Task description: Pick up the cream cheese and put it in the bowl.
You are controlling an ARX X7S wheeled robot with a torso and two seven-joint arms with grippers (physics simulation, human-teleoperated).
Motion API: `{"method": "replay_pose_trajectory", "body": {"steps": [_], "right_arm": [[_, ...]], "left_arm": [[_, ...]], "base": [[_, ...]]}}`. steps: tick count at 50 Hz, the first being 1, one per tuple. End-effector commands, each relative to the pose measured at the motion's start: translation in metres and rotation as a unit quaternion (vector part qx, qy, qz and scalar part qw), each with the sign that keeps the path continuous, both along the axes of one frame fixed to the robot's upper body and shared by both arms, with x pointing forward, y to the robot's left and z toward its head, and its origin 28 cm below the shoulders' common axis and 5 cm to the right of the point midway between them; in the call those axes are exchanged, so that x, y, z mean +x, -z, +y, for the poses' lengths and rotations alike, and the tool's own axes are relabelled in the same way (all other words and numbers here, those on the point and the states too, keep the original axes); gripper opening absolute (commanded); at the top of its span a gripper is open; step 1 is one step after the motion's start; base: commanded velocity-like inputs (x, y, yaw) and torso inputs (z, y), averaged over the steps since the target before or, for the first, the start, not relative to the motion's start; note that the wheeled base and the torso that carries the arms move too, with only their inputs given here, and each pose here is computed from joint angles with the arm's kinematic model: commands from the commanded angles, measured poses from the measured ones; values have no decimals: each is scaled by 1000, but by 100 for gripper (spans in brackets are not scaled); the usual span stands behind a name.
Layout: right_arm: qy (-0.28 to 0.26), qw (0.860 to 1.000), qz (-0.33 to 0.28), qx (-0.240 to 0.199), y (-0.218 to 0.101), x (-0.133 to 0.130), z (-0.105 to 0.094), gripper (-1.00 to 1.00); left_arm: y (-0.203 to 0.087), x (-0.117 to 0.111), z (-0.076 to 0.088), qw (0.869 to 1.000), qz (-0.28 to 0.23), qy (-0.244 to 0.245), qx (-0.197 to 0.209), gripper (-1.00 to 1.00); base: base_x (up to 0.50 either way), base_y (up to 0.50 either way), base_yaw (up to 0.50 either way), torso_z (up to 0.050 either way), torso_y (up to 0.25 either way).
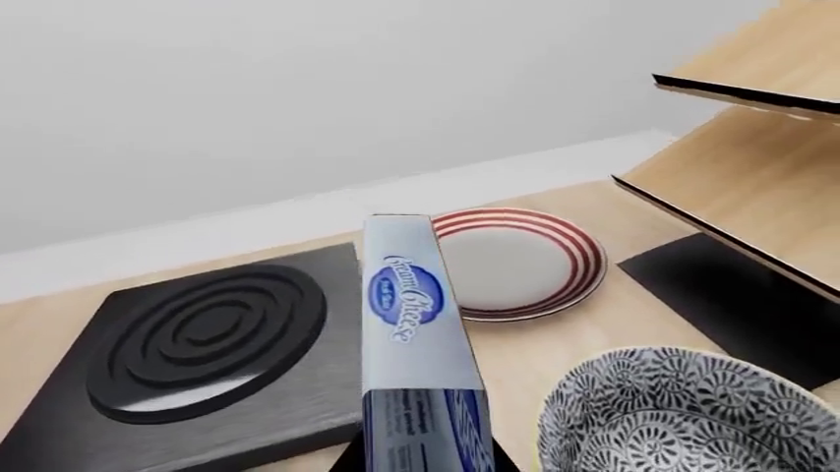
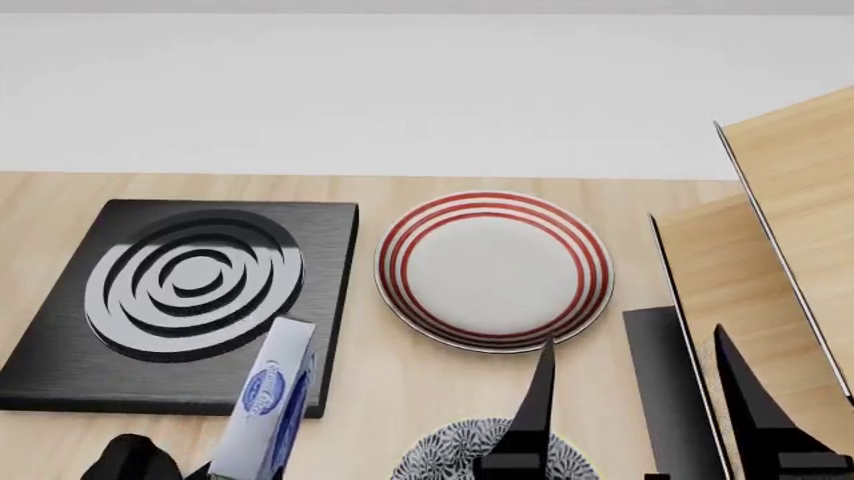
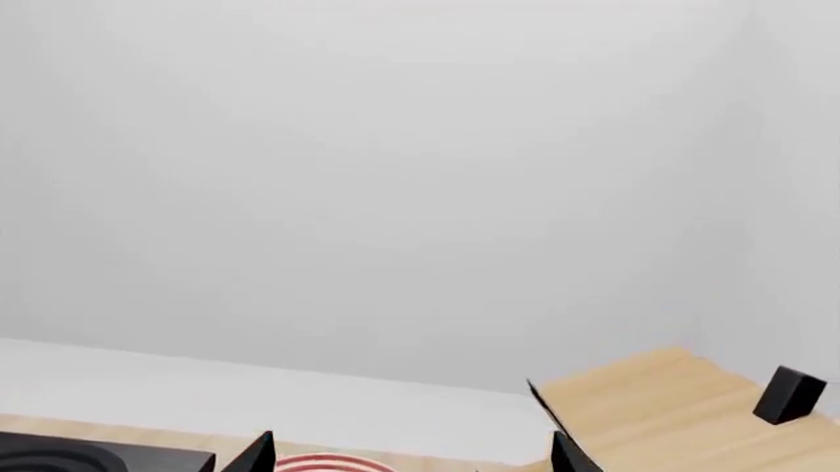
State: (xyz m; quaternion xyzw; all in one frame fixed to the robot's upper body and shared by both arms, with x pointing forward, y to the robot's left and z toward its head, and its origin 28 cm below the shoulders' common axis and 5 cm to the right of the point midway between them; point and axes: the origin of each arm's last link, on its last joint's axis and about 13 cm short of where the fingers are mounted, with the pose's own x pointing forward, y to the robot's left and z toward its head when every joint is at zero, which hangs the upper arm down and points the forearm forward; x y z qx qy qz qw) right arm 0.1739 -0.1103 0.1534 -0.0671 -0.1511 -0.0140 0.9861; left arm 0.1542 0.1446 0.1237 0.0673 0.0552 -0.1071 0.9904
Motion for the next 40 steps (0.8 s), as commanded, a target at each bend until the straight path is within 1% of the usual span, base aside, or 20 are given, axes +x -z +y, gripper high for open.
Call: {"method": "replay_pose_trajectory", "body": {"steps": [1,5,7,8,10,14,15,16,17,20,21,23,29,40], "right_arm": [[-3,1000,-2,0,-1,0,0,100],[-5,1000,-3,3,-3,-1,1,100],[-6,1000,-3,2,-3,-1,1,100],[-8,1000,-4,2,-4,-2,1,100],[-7,1000,-4,1,-3,-2,1,100],[-7,1000,-4,1,-3,-2,1,100],[-7,1000,-4,2,-3,-2,1,100],[-7,1000,-4,2,-3,-2,1,100],[-7,1000,-4,1,-3,-2,1,100],[-7,1000,-3,3,-2,-1,1,100],[-7,1000,-4,6,-2,-1,1,100],[-8,1000,-3,5,-1,-1,2,100],[-4,1000,-4,6,-3,-1,1,100],[-4,1000,-4,6,-3,-1,1,100]], "left_arm": [[-8,9,-2,1000,6,5,5,-100],[-13,11,-4,1000,3,12,8,-100],[-15,11,-5,1000,7,19,3,-100],[-16,12,-6,1000,3,19,8,-100],[-17,12,-6,1000,5,25,2,-100],[-17,15,-7,1000,5,30,3,-100],[-17,16,-8,999,14,39,-7,-100],[-18,17,-8,999,14,37,-7,-100],[-18,18,-7,999,11,32,-5,-100],[-19,18,-9,999,7,39,-2,-100],[-17,20,-9,999,-4,36,16,-100],[-16,21,-10,999,9,41,0,-100],[-18,22,-11,999,11,49,-3,-100],[-18,22,-11,999,11,49,-3,-100]], "base": [[0,0,0,0,0],[0,0,0,0,0],[0,0,0,0,0],[0,0,0,10,0],[0,0,0,0,0],[0,0,0,0,3],[0,0,0,0,0],[0,0,0,0,0],[0,0,0,0,0],[0,0,0,0,0],[0,0,0,0,0],[0,0,0,0,0],[0,0,0,0,0],[0,0,0,0,1]]}}
